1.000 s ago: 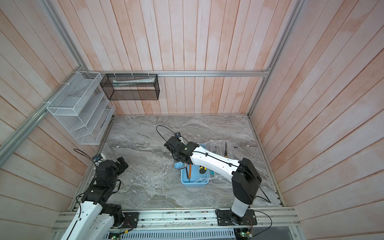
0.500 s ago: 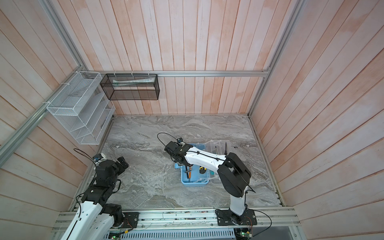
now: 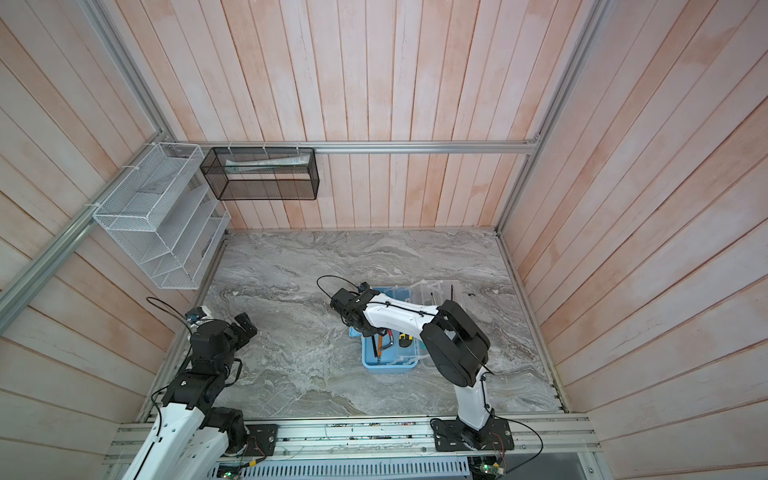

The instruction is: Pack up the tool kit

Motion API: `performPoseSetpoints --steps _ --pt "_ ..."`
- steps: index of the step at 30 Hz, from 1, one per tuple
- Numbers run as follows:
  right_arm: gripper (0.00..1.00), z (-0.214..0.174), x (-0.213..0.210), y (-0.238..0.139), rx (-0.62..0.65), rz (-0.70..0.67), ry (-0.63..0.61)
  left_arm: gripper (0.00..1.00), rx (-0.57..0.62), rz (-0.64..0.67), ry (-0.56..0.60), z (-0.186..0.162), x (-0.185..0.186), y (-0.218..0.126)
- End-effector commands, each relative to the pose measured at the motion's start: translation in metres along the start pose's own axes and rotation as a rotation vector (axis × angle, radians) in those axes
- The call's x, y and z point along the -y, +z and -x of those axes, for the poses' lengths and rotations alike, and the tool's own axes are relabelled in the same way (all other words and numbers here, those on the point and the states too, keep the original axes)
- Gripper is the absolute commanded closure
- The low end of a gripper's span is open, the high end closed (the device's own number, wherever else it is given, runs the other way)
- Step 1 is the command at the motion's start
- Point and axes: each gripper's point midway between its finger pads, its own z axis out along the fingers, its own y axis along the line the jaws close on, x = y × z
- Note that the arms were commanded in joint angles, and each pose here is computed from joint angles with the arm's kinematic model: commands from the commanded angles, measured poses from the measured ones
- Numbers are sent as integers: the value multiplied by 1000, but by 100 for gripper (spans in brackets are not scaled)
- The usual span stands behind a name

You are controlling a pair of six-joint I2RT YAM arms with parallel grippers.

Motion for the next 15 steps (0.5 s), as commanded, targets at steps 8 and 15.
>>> performPoseSetpoints --steps 8,15 --pt "100 3 11 8 -27 -76 -26 0 18 -19 7 6 3 -2" --pt "96 3 7 19 -38 -72 0 0 20 -43 30 6 8 -3"
